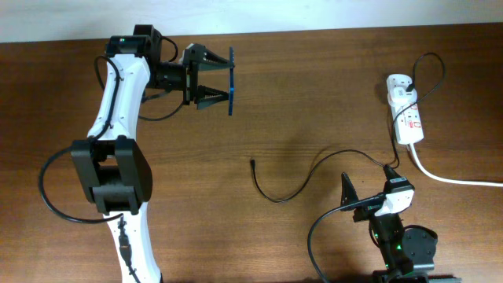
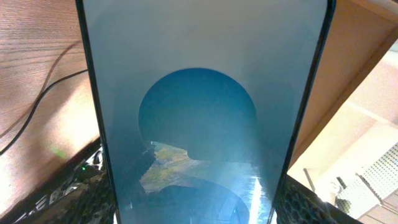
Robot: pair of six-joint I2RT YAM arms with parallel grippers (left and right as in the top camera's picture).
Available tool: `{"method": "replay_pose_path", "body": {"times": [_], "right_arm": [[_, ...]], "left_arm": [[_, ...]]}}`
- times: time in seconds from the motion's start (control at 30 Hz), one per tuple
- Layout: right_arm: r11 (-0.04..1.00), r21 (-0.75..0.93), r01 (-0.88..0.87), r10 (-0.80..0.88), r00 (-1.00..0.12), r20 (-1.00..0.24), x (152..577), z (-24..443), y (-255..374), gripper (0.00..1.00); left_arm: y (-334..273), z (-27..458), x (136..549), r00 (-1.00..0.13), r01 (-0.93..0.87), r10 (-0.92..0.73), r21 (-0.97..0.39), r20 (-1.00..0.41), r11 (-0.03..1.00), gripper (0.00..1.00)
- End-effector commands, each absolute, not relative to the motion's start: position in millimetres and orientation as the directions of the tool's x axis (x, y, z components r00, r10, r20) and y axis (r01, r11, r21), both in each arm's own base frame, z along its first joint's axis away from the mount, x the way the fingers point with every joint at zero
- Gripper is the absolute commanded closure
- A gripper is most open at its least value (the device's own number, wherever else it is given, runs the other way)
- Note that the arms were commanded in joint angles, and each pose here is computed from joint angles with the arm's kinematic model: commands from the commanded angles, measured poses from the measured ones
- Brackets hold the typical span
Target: Plug charger to phone and switch on socket
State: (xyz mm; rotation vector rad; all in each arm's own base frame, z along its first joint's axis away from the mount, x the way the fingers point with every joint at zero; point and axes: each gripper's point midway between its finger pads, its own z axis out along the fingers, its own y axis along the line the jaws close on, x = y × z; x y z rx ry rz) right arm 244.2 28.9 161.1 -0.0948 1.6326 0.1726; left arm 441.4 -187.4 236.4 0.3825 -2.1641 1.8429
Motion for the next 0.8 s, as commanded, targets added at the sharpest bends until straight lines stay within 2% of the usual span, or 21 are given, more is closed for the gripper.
{"method": "replay_pose_path", "body": {"times": [0.0,0.77], "right_arm": [[0.984,0.048,-0.17,0.036,-0.074,-0.997,244.0,158.6,30.1,0.02],[0.984,0.048,-0.17,0.036,-0.074,-0.997,244.0,158.6,30.1,0.02]], "left_arm": [[-185.3,256.8,444.4,-0.935,-0.355,-0.007,-0.93,0.356,0.092,0.25],[-176.1,260.7,448.0,-0.934,-0.357,-0.018,-0.932,0.357,0.064,0.25]]}}
